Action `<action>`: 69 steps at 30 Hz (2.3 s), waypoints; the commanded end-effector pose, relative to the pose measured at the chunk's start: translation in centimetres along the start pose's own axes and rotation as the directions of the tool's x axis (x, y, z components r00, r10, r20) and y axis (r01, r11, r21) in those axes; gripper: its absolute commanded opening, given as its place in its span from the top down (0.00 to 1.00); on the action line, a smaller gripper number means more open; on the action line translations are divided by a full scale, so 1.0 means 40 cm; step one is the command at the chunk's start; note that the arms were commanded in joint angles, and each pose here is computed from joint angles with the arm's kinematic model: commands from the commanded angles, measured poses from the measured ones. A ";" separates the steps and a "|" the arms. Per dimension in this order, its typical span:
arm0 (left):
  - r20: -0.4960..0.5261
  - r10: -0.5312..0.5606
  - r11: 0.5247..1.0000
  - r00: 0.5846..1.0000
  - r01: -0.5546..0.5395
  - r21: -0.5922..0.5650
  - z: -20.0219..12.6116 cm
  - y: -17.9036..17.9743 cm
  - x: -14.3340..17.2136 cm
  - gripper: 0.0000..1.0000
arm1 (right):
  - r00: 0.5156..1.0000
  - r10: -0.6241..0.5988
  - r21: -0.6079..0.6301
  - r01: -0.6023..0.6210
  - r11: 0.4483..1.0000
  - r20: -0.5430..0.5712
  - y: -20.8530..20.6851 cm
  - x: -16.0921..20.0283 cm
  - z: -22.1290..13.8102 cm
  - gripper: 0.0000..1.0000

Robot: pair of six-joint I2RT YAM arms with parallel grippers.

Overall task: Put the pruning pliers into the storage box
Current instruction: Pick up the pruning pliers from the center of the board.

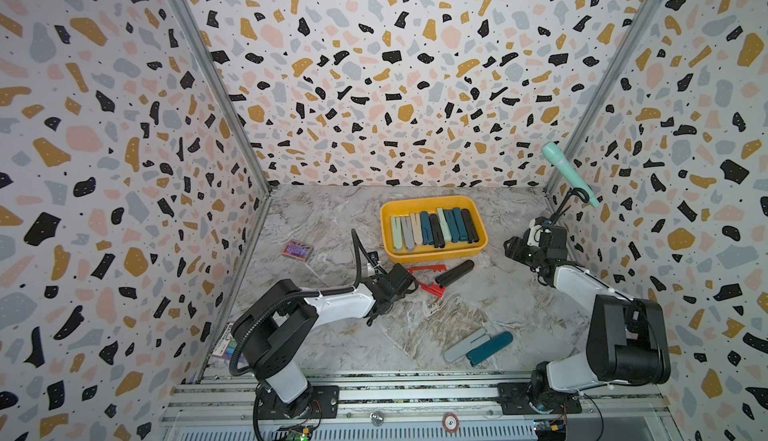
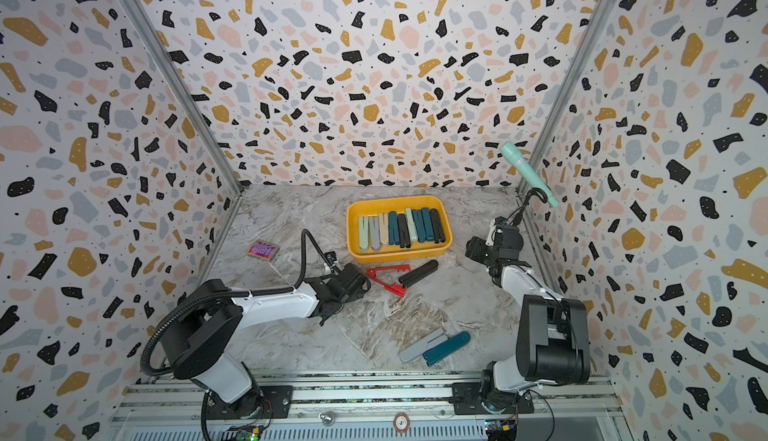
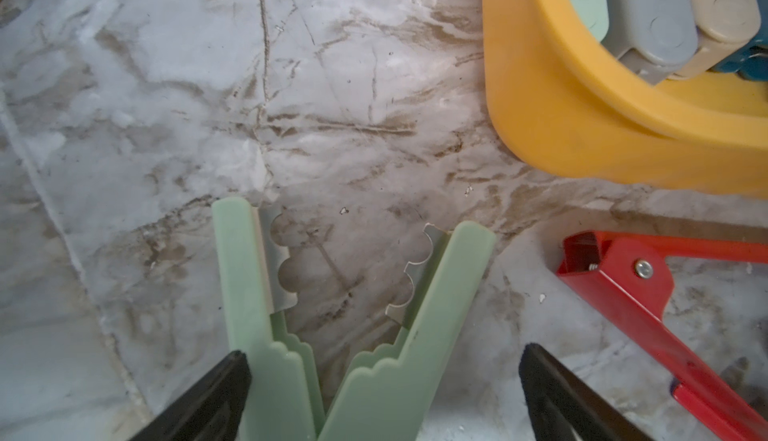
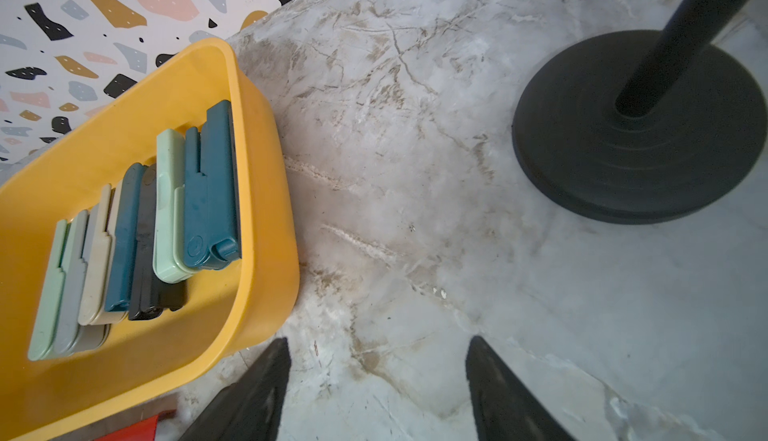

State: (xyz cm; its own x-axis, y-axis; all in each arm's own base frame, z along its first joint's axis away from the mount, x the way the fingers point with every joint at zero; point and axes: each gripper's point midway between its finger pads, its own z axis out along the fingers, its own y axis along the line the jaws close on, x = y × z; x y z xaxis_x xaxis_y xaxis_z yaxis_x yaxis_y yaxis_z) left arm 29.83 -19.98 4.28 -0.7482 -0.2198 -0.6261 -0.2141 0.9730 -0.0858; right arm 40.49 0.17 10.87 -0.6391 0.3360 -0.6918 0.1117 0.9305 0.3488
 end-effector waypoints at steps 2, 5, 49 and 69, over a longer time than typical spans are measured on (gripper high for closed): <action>-0.008 -0.020 0.999 1.000 0.020 -0.046 -0.009 0.030 0.009 0.01 | 1.000 -0.012 0.012 0.012 1.000 -0.003 -0.004 -0.005 -0.002 0.31; 0.031 0.008 0.997 0.999 -0.006 -0.071 -0.035 0.025 -0.016 0.00 | 1.000 -0.012 0.011 0.012 1.000 -0.006 -0.004 -0.002 0.001 0.31; -0.085 0.078 0.995 0.993 -0.083 -0.051 0.094 0.050 0.062 0.24 | 1.000 -0.004 0.053 0.004 0.999 -0.002 -0.031 0.000 -0.020 0.31; 0.020 -0.020 1.000 1.000 0.020 -0.014 0.009 0.094 0.006 0.96 | 1.000 0.011 0.012 -0.011 1.000 0.000 -0.009 -0.007 -0.018 0.31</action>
State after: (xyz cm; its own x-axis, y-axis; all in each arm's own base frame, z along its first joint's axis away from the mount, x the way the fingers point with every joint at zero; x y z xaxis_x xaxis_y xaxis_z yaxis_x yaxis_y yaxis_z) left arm 29.30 -17.19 2.22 -0.7507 -0.2187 -0.6234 -0.2147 0.9732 -0.0829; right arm 40.05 -0.64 10.02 -0.6555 0.3426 -0.6730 0.1459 0.9318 0.3322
